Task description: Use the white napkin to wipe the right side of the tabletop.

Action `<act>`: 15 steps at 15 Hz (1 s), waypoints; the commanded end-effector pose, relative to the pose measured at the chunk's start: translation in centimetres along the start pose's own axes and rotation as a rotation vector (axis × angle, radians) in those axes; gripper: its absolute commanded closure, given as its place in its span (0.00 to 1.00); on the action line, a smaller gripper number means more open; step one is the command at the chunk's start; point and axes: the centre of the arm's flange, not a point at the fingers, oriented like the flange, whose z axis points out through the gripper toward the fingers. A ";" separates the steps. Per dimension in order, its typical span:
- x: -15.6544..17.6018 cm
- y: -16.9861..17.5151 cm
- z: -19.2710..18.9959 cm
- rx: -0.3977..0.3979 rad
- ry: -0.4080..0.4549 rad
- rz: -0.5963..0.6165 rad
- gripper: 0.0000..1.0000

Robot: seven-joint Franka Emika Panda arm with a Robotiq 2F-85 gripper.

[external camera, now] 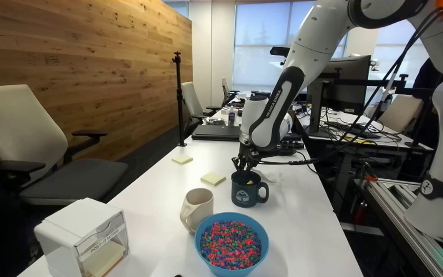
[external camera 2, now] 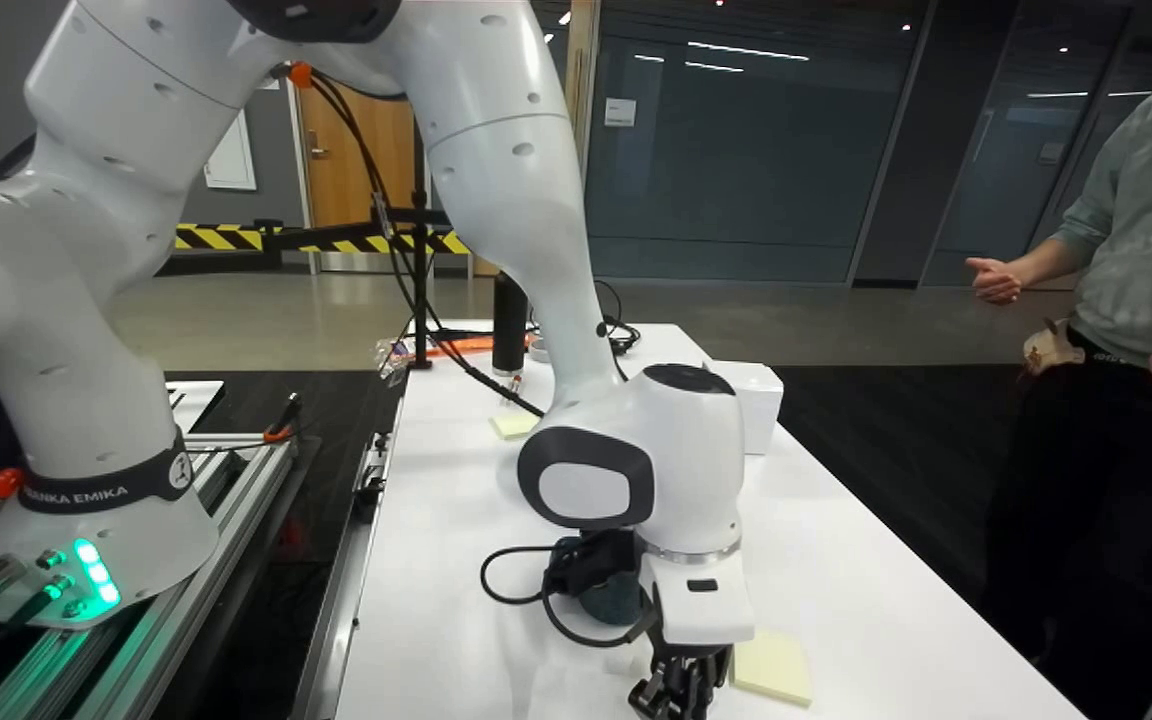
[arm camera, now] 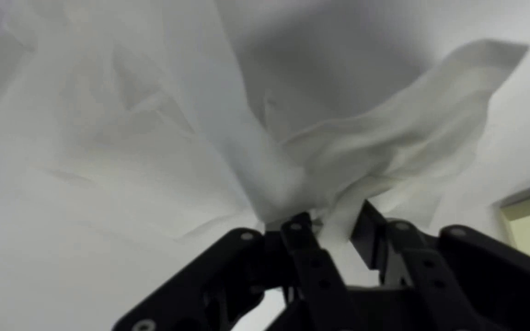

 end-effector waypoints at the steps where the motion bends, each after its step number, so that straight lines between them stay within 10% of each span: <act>1: -0.5 0.3 -0.3 -0.006 -0.010 0.009 0.99; 15: 5.4 8.9 2.1 -0.122 0.021 0.192 0.99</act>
